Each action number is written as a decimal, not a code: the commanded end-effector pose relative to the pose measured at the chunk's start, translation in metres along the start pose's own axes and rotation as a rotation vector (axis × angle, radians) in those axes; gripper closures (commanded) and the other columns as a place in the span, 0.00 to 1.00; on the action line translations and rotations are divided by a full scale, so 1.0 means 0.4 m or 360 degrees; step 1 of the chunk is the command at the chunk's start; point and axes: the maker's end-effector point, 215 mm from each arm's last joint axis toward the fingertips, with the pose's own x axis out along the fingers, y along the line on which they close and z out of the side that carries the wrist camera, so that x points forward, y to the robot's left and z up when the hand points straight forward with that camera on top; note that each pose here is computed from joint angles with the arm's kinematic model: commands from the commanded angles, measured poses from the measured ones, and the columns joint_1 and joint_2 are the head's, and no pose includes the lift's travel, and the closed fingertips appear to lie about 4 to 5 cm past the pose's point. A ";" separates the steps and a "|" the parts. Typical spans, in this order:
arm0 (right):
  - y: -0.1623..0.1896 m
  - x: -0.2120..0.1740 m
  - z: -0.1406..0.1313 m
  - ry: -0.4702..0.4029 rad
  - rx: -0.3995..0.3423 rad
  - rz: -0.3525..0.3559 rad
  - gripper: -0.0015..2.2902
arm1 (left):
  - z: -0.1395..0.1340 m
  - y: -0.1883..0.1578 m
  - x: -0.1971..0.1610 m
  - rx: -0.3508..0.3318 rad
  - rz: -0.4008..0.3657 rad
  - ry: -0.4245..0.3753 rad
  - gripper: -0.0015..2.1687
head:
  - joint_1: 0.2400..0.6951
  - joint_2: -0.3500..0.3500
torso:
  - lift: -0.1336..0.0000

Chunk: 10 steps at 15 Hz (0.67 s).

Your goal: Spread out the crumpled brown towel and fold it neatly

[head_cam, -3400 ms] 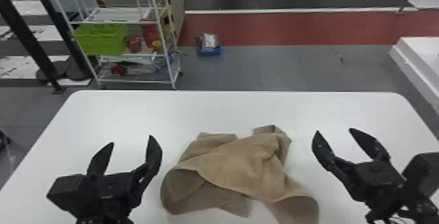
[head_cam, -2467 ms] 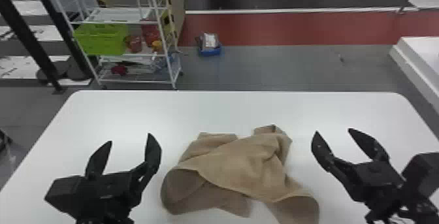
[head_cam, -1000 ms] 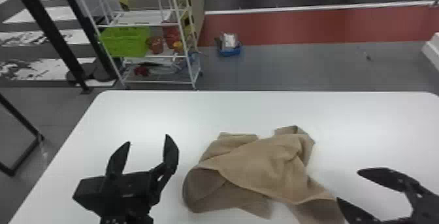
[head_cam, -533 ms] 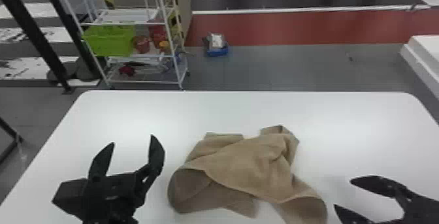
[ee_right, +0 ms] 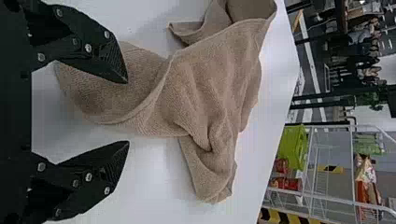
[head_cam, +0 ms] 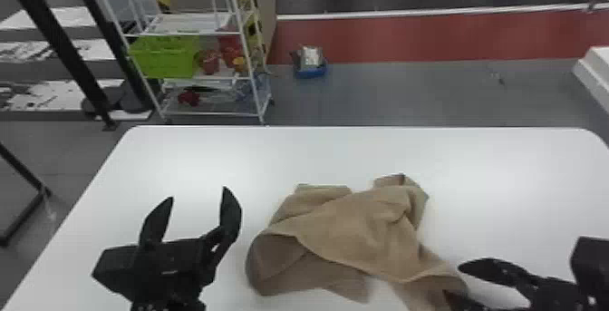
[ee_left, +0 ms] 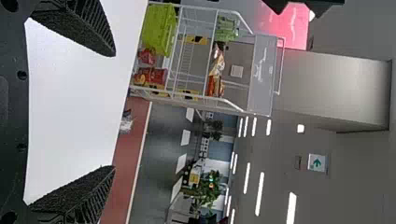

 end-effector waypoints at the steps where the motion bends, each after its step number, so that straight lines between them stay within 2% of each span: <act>1: -0.001 0.005 0.006 0.0005 -0.0010 -0.0007 0.30 | 0.004 -0.001 0.001 0.0000 -0.0001 -0.0005 0.00 | 1.00 0.71 | 0.08; 4: -0.010 0.009 0.014 -0.0003 -0.0026 -0.0043 0.60 | 0.004 -0.001 0.002 0.0006 -0.0007 -0.0005 0.00 | 1.00 0.71 | 0.08; 8: -0.019 0.028 0.000 0.0054 -0.0072 -0.0088 0.62 | 0.002 -0.011 0.007 0.0005 -0.0022 0.0002 0.00 | 1.00 0.70 | 0.08; 10: -0.044 0.025 0.031 0.0000 -0.0060 -0.0154 0.66 | 0.009 -0.010 0.008 0.0005 -0.0022 -0.0006 0.00 | 1.00 0.70 | 0.08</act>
